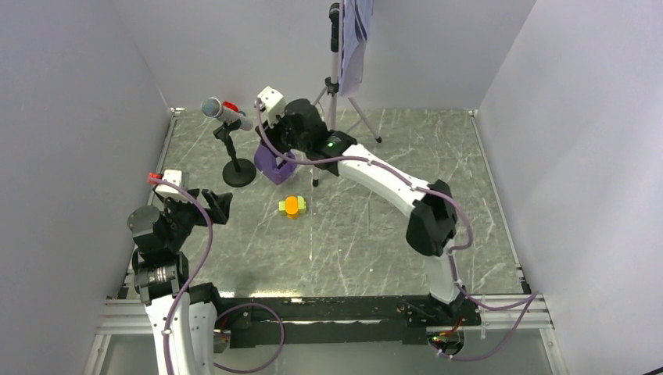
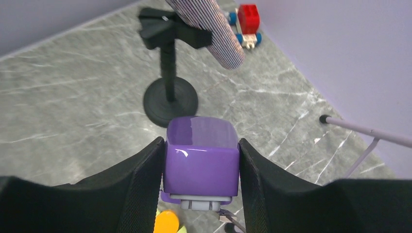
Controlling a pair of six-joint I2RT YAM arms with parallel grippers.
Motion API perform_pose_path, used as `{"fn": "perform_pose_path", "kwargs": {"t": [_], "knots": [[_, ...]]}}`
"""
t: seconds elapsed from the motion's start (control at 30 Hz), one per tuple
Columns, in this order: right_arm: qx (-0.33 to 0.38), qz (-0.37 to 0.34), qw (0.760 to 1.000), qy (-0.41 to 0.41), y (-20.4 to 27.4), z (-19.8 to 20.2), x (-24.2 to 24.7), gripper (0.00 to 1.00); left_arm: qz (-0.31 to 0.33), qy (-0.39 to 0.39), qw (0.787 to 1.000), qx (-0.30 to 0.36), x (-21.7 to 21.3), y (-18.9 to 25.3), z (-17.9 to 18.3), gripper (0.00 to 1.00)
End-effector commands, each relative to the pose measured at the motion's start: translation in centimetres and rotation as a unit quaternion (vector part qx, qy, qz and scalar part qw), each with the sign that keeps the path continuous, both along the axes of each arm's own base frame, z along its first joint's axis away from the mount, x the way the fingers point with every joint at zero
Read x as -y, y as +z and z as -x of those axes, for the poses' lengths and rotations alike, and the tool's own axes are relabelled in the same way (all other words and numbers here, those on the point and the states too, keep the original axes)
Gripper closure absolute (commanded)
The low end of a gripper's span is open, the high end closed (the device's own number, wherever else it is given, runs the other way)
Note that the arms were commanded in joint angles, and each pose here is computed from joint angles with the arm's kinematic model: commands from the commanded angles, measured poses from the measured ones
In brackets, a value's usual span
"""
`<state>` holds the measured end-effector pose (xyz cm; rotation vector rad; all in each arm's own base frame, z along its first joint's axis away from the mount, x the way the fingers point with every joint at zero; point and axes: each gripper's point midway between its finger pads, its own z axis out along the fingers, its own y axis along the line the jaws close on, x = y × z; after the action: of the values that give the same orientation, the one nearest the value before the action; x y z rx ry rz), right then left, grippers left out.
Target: Pack up the instrument practice props
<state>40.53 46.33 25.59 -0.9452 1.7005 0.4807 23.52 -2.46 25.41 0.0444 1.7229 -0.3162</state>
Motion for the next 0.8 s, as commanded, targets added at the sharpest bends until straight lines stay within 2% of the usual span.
{"fn": "perform_pose_path", "kwargs": {"t": [0.0, 0.23, 0.4, 0.57, 0.77], "knots": [[0.067, -0.089, 0.991, 0.075, 11.4, 4.2, 1.0, 1.0, -0.007, -0.019, 1.0, 0.02, 0.4, 0.9, -0.2, 0.02], [0.017, -0.052, 0.981, 0.185, 9.7, 11.5, 3.3, 1.0, -0.03, -0.055, 0.998, 0.002, 0.9, 0.8, -0.7, 0.02], [-0.009, -0.001, 0.967, 0.255, 6.1, 16.1, 5.7, 1.0, -0.084, -0.143, 0.986, 0.001, 2.5, 0.3, -0.1, 0.02], [-0.018, 0.033, 0.963, 0.267, 2.7, 17.4, 7.4, 1.0, -0.105, -0.251, 0.962, -0.001, 4.8, -0.8, 1.0, 0.03], [-0.022, 0.043, 0.957, 0.286, 0.7, 17.9, 7.0, 1.0, -0.075, -0.332, 0.94, -0.007, 6.6, -1.9, 1.3, 0.02]]}}
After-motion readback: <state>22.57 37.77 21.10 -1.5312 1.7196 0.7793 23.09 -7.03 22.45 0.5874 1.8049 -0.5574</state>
